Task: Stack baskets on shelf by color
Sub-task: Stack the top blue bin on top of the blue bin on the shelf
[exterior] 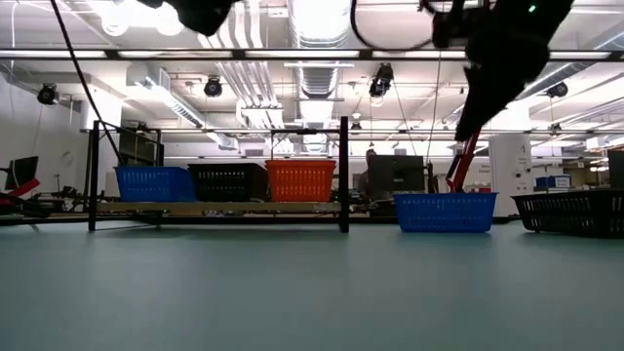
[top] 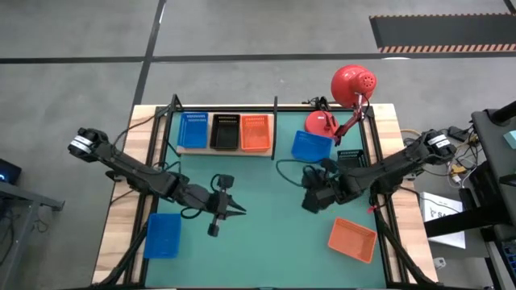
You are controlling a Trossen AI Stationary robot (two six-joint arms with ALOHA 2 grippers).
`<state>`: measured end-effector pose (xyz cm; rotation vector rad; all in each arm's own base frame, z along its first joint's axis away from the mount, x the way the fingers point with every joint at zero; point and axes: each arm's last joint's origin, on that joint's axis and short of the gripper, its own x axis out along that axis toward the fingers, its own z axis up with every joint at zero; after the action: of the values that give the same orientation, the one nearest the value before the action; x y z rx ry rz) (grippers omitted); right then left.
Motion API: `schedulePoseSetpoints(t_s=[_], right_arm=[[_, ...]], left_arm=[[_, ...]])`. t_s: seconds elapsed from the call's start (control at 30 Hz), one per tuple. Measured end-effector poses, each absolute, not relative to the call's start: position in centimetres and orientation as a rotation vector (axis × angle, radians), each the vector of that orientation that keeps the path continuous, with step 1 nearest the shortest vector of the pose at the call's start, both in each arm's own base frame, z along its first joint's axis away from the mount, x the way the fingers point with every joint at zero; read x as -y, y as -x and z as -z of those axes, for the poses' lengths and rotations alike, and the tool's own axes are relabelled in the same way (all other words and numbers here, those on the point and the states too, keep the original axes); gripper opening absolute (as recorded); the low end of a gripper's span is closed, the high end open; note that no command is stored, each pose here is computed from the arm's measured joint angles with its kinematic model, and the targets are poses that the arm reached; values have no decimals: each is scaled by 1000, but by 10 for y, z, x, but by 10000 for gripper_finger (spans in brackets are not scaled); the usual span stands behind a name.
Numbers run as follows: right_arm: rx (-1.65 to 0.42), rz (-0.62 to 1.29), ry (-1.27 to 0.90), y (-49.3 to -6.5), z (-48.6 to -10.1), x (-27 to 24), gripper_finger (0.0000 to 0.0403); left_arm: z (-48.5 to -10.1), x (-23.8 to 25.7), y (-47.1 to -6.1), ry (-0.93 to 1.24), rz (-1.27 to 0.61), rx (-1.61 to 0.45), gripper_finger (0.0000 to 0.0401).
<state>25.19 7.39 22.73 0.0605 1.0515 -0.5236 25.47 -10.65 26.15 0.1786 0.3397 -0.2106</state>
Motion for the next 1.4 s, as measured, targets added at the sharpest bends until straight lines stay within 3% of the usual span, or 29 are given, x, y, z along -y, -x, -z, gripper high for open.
schedulePoseSetpoints(t_s=[0.27, 0.4, 0.93, 1.13, 1.4], right_arm=[[-1148, 552, -125, -260, -222, -27, 150], [-1099, 688, -171, -262, -221, -12, 146], [-1237, 805, -119, -264, -176, 8, 137], [-1235, 778, -117, -269, -171, 7, 107], [-1226, 751, -120, -276, -164, 8, 36]], left_arm=[[-281, 100, -241, -323, 228, -241, 17], [-284, 99, -238, -335, 225, -230, 17], [-288, 95, -235, -438, 183, -211, 17], [-289, 95, -236, -435, 181, -205, 17], [-290, 95, -236, -426, 180, -201, 17]])
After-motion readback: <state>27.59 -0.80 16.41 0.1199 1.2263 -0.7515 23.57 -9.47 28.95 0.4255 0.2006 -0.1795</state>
